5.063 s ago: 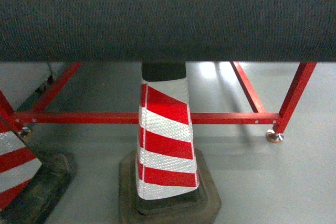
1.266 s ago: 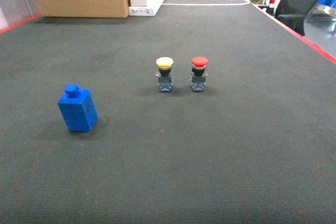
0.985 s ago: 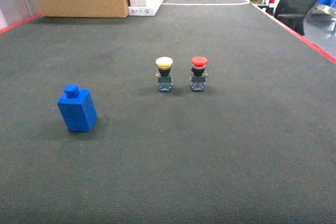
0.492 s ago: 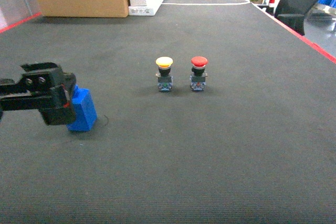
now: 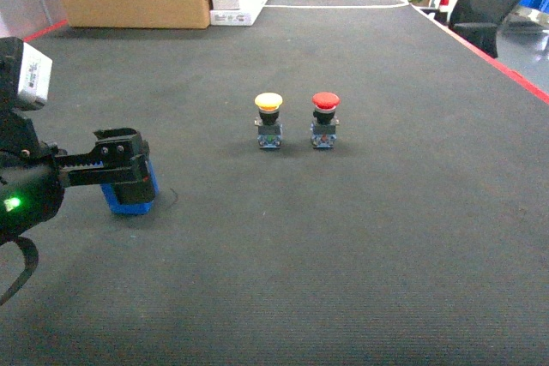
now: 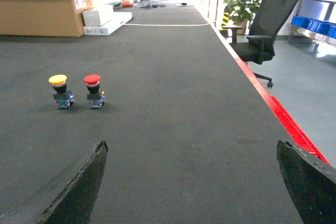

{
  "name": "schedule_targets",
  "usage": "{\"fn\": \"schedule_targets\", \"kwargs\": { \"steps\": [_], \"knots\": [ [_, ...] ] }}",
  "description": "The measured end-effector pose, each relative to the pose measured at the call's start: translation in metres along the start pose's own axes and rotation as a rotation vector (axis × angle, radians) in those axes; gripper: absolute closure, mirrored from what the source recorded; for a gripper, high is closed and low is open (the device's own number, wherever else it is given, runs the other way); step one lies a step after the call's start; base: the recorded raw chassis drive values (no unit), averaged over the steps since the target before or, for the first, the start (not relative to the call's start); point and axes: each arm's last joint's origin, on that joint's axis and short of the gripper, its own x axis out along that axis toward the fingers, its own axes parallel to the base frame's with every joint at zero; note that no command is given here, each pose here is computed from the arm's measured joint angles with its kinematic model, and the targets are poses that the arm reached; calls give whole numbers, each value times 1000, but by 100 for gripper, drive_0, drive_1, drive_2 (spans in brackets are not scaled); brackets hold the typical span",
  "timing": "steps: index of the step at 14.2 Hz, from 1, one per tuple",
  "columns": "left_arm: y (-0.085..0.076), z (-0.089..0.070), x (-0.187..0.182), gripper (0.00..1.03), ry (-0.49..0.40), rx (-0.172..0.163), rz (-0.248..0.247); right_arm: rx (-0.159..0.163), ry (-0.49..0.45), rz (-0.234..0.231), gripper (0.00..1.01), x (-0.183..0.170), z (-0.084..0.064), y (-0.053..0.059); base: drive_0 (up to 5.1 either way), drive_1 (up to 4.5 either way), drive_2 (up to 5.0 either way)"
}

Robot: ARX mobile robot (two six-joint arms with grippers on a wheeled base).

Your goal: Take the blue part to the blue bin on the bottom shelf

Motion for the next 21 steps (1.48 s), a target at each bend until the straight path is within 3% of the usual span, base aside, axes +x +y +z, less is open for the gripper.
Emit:
{"fn": "schedule_targets", "kwargs": {
  "steps": [5, 8, 10, 11, 12, 15, 17, 19, 21],
  "knots": [
    [1, -2, 17, 5, 10, -1, 2, 0, 0, 0, 3, 0, 0, 0, 0, 0, 0],
    [2, -6, 51, 5, 44, 11, -2, 0, 0, 0, 3, 0, 0, 0, 0, 0, 0],
    [9, -13, 87, 5, 85, 29, 49, 0, 0, 0, 3, 0, 0, 0, 0, 0, 0],
    [11, -17, 95, 34, 103, 29, 56, 0, 0, 0, 3, 0, 0, 0, 0, 0, 0],
    [11, -16, 97, 56, 102, 28, 43, 0, 0, 0, 3, 0, 0, 0, 0, 0, 0],
    [13, -15, 97, 58, 95, 26, 40, 0, 0, 0, 3, 0, 0, 0, 0, 0, 0],
    [11, -14, 74, 59, 59, 27, 37, 0, 0, 0, 3, 0, 0, 0, 0, 0, 0],
    [3, 1, 14, 59, -62, 5, 38, 0, 0, 0, 3, 0, 0, 0, 0, 0, 0],
    [4, 7, -47, 59, -34, 22, 69, 0, 0, 0, 3, 0, 0, 0, 0, 0, 0]
  ]
}}
